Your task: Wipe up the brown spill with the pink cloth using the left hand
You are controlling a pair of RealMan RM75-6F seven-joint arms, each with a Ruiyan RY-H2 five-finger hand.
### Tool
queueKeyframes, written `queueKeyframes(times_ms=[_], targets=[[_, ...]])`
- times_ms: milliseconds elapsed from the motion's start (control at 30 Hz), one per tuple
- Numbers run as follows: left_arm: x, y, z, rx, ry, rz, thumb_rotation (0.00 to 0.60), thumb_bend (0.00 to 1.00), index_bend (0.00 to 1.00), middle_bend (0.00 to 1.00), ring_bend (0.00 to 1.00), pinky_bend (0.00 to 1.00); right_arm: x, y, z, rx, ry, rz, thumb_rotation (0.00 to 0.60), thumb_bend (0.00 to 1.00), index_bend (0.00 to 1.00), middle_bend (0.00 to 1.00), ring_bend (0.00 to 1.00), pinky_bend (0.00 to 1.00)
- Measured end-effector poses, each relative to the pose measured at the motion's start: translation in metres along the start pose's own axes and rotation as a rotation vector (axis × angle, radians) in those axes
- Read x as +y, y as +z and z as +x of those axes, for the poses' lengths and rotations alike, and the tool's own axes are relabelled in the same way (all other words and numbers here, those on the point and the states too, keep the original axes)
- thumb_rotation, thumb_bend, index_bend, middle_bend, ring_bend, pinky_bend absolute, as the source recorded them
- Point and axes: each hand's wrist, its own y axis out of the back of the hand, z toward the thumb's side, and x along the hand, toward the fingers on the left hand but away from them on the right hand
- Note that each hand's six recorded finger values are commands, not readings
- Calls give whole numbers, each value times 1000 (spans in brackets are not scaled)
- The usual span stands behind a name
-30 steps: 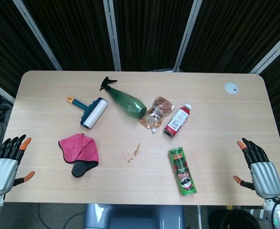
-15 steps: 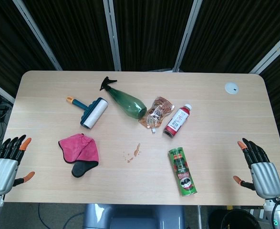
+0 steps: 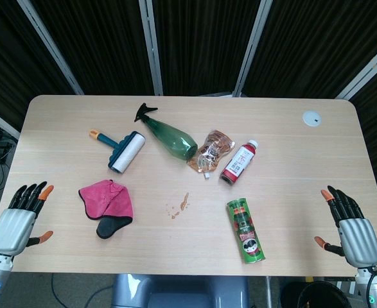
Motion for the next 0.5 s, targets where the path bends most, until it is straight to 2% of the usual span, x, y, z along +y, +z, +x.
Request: queueKeyframes(times_ms=[300, 500], targets=[[-22, 12, 55, 2, -169, 55, 600, 0, 2, 0, 0, 46, -2, -1, -2, -4, 4, -8, 600, 42, 0, 0, 0, 111], [-46, 29, 93, 1, -257, 128, 600, 0, 19, 0, 0, 62, -2, -1, -3, -6, 6, -18, 600, 40, 0, 0, 0, 111]])
